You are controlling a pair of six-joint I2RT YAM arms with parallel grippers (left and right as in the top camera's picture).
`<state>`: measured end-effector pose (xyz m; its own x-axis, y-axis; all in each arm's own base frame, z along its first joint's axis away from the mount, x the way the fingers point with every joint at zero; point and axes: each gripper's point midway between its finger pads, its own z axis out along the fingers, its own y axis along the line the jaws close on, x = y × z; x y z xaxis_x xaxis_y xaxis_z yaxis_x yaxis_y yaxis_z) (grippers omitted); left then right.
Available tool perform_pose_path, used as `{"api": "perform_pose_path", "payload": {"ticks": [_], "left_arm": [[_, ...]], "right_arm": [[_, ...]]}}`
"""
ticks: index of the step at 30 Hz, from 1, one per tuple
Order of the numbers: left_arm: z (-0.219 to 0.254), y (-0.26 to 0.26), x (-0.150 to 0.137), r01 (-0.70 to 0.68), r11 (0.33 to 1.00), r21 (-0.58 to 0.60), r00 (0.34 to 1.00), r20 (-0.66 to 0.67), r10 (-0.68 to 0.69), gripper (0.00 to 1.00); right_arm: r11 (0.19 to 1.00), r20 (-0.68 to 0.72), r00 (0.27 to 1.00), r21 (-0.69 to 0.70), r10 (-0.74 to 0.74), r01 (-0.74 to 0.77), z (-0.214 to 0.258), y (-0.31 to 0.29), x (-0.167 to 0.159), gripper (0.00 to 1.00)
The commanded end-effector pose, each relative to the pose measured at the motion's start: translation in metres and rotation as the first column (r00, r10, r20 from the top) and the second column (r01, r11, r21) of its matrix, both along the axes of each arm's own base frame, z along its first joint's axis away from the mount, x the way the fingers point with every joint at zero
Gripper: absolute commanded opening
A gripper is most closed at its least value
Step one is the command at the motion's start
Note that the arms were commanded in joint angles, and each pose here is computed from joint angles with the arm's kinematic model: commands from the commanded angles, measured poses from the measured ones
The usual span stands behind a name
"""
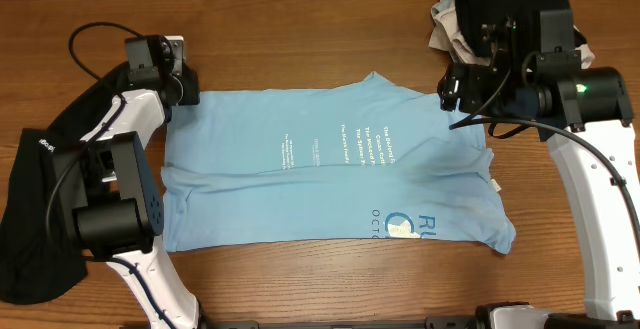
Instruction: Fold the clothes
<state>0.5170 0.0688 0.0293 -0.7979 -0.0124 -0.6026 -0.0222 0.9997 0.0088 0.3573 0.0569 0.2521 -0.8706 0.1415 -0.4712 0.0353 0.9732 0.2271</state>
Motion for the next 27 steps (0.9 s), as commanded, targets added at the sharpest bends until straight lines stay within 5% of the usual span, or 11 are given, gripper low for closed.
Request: {"api": "perform_pose_path", "payload": {"ticks": [1, 8, 14, 20, 27], "left_arm": [[-0.005, -0.003, 0.002, 0.01, 1.0, 0.007, 1.0, -0.011, -0.01, 0.25], [-0.013, -0.001, -0.01, -0.025, 0.999, -0.019, 0.997, -0.067, 0.024, 0.04], [0.0, 0.01, -0.016, -0.139, 0.986, -0.091, 0.988, -0.085, 0.132, 0.04], [0.07, 0.01, -0.015, -0.207, 0.969, -0.135, 0.977, -0.088, 0.197, 0.04], [0.126, 0.001, -0.048, -0.32, 0.929, -0.186, 0.939, -0.196, 0.284, 0.04]], "right_arm": [[1.0, 0.029, 1.0, -0.007, 0.0, 0.0, 0.008, -0.001, 0.003, 0.93], [1.0, 0.031, 0.999, -0.028, -0.011, 0.012, 0.008, -0.005, 0.004, 0.92], [0.994, 0.059, 0.997, -0.09, -0.05, 0.056, 0.01, -0.018, 0.01, 0.89], [0.995, 0.131, 0.99, -0.081, -0.053, 0.064, 0.02, -0.017, 0.025, 0.82], [0.995, 0.226, 0.974, -0.101, -0.004, 0.027, 0.016, -0.012, 0.07, 0.83]]}}
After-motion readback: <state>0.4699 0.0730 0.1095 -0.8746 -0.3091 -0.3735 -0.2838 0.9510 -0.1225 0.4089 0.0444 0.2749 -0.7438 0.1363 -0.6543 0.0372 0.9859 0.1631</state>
